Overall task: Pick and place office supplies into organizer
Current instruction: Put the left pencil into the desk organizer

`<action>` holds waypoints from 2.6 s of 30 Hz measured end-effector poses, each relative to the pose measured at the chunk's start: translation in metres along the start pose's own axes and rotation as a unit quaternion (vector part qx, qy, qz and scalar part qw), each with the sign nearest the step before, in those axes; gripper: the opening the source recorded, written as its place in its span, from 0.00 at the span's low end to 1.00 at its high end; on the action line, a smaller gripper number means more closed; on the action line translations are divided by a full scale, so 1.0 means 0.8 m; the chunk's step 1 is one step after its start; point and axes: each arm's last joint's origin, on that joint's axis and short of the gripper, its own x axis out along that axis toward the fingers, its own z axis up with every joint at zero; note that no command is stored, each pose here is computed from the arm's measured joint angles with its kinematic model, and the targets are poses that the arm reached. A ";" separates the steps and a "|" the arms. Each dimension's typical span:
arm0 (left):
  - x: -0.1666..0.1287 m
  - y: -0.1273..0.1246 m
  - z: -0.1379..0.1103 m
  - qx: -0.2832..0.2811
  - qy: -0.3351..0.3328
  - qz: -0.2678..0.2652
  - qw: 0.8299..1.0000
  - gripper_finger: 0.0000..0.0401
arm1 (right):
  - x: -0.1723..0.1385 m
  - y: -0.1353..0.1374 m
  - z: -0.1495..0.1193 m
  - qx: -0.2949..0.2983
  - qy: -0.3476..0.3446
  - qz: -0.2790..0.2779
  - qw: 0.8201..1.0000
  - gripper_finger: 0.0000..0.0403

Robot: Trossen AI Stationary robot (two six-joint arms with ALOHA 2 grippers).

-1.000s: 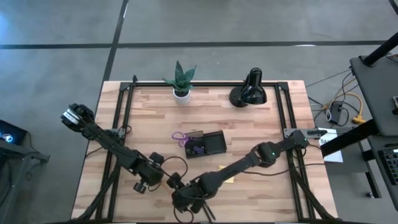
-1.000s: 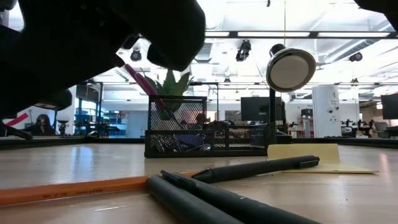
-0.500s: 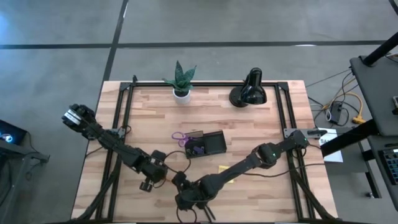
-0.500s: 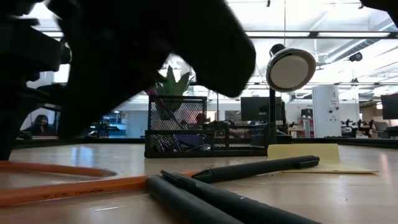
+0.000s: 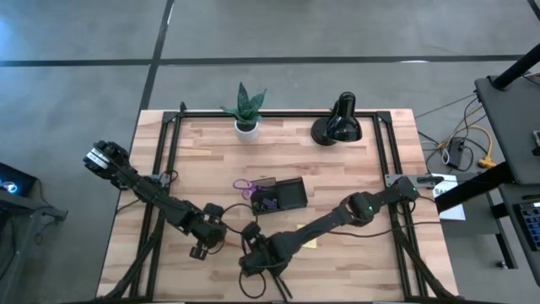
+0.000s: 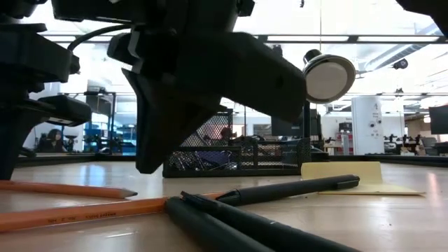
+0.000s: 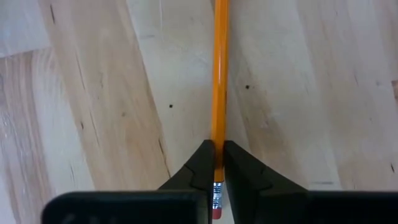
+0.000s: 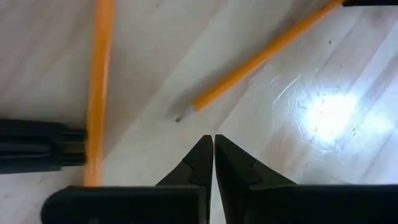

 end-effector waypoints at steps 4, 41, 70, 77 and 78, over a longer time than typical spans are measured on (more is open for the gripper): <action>0.000 0.001 0.001 -0.002 -0.001 0.000 1.000 0.03 | 0.000 0.002 0.001 0.002 -0.007 0.021 1.000 0.02; -0.003 0.009 0.004 -0.014 0.001 0.009 1.000 0.04 | 0.010 -0.018 -0.016 0.055 0.019 0.028 0.998 0.02; -0.004 0.009 0.006 -0.009 -0.003 0.010 1.000 0.04 | 0.016 -0.014 -0.008 0.063 -0.018 0.031 0.997 0.02; -0.010 0.008 0.011 -0.009 -0.016 0.014 1.000 0.04 | 0.019 -0.012 -0.010 0.063 -0.015 0.035 0.997 0.02; -0.012 0.008 0.011 -0.010 -0.018 0.014 1.000 0.04 | 0.019 -0.012 -0.010 0.062 -0.015 0.035 0.997 0.02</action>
